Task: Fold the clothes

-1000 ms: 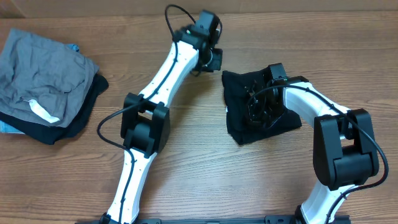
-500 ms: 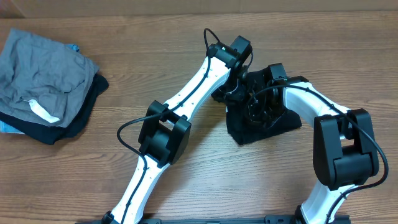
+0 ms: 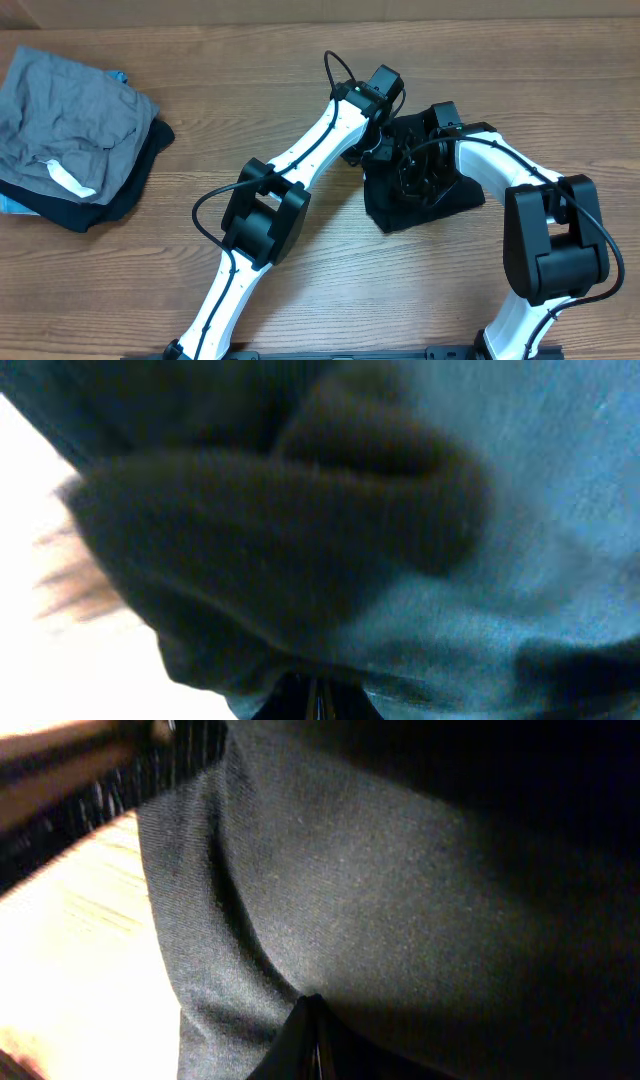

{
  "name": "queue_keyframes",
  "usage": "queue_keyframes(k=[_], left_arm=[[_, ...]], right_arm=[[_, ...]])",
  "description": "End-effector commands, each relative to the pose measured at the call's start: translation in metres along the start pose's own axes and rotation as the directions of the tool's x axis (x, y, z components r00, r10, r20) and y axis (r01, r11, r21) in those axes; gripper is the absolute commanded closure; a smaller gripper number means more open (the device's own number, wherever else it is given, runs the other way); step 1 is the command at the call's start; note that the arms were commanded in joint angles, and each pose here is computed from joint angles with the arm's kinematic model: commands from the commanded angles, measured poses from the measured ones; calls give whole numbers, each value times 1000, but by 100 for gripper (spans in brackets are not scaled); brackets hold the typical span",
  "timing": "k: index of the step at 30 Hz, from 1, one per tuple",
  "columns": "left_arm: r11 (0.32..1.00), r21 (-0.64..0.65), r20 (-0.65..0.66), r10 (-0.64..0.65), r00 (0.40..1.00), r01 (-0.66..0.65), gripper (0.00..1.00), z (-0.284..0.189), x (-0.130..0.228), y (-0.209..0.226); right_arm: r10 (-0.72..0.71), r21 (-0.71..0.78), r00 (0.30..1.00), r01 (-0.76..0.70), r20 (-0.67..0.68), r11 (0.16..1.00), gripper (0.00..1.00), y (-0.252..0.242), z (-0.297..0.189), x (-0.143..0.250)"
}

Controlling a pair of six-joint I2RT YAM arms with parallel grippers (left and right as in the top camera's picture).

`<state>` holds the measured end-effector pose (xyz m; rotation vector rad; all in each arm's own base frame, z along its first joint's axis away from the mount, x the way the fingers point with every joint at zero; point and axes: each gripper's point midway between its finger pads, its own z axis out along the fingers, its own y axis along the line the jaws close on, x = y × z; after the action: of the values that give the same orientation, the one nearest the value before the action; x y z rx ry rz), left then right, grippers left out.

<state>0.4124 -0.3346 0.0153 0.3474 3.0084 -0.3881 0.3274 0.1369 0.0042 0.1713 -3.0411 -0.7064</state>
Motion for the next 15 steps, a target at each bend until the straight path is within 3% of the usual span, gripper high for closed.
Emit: queue_keyframes(k=[1,8,15], left_arm=[[994,-100,132,-28,991,41,96,-13,-41,47],[996,-89,257,12,966,11,96,-33,-85,77],[996,-80,374,73,925,-46,96,-55,-118,74]], right_arm=[[20,57,998,-16,-65,998,96,-16,18,18],[21,70,998,-17,-67,997,96,-19,19,19],[26,81,997,-20,-76,997,96,-26,27,29]])
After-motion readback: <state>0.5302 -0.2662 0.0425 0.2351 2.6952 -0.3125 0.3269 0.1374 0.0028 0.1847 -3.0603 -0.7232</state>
